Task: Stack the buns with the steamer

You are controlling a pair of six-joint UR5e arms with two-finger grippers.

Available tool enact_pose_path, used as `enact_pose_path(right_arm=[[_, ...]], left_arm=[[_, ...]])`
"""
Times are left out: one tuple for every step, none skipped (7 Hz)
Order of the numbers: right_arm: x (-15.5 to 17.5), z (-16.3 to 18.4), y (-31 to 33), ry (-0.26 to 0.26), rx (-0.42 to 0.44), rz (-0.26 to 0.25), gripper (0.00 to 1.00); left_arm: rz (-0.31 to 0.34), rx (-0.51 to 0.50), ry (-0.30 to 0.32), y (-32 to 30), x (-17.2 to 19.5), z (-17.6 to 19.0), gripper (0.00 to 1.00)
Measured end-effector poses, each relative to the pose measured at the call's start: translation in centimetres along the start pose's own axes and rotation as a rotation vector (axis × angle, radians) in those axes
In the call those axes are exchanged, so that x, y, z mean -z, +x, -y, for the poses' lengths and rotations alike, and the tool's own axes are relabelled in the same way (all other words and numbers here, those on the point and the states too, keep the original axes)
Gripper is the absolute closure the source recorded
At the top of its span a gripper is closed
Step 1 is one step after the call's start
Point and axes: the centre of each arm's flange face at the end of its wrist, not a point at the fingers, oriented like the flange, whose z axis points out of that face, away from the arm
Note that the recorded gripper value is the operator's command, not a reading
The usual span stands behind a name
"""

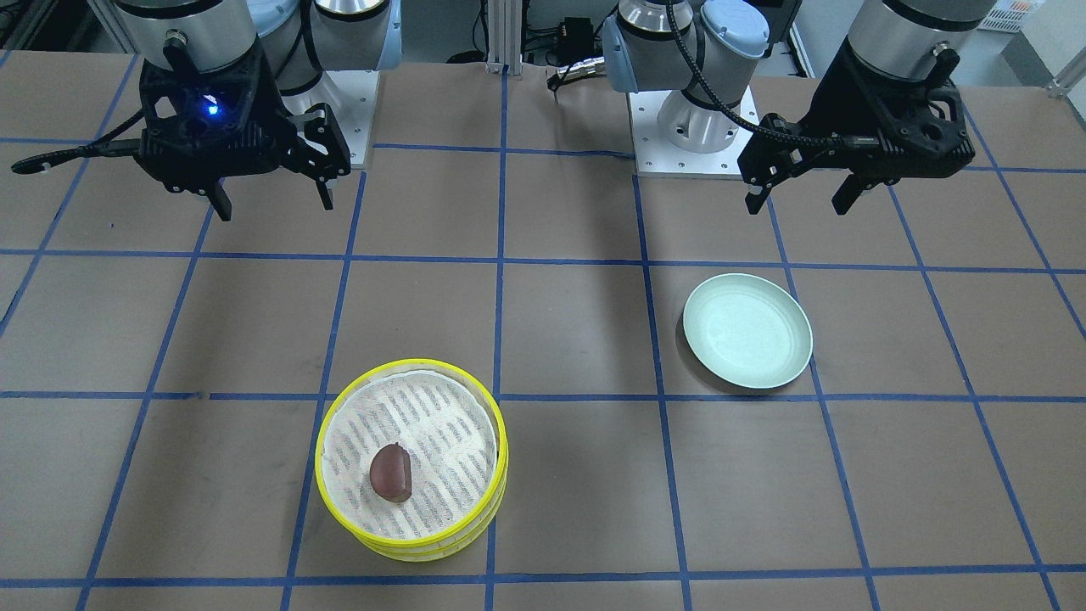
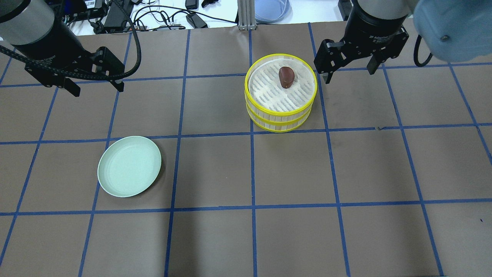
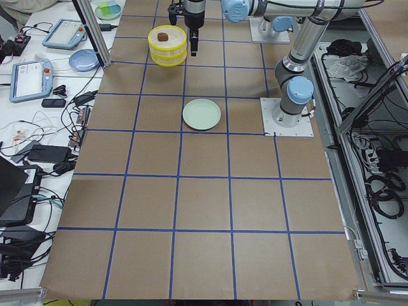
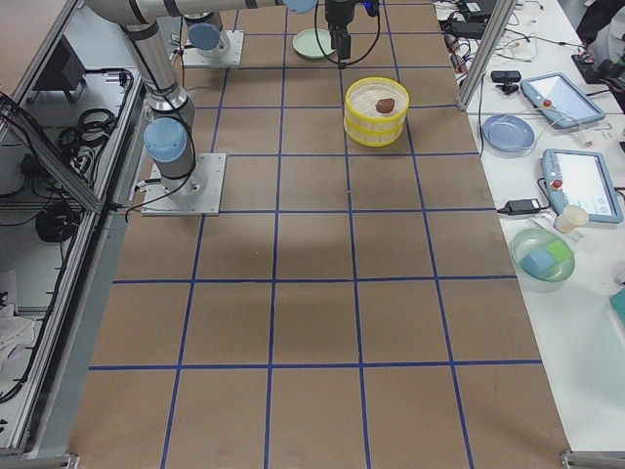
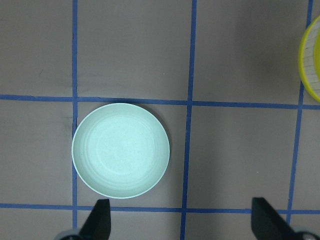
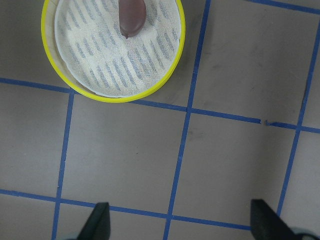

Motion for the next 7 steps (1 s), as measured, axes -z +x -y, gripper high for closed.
enact_pose_path(right_arm=[[0.0,-0.1,0.0,-0.001,-0.019,-0.001,0.0],[0.1,-0.2,0.0,-0.001,-0.029,-0.001,0.0],[0.1,-0.2,0.0,-0.002,-0.033,-0.001,0.0],[0.2,-0.2,0.0,-0.002,-0.035,-0.001,0.0],[0.2,-0.3,0.0,-0.002,-0.035,-0.001,0.0],[0.3,-0.3,0.0,0.0,-0.036,-0.001,0.0],[0.4,-0.4,0.0,0.004,-0.036,-0.002,0.0]], left_arm=[[0.001,0.005,0.001,-0.2,0.0,0.1,0.0],[0.009,0.007,0.006,-0.4,0.2,0.0,0.0],[0.028,0.007,0.009,-0.6,0.4,0.0,0.0],[0.045,0.013,0.009,-0.9,0.4,0.0,0.0],[0.047,0.022,0.005,-1.0,0.0,0.2,0.0],[0.045,0.028,0.002,-1.2,-0.6,0.7,0.0],[0.044,0.03,0.008,-1.4,-0.7,0.8,0.0]])
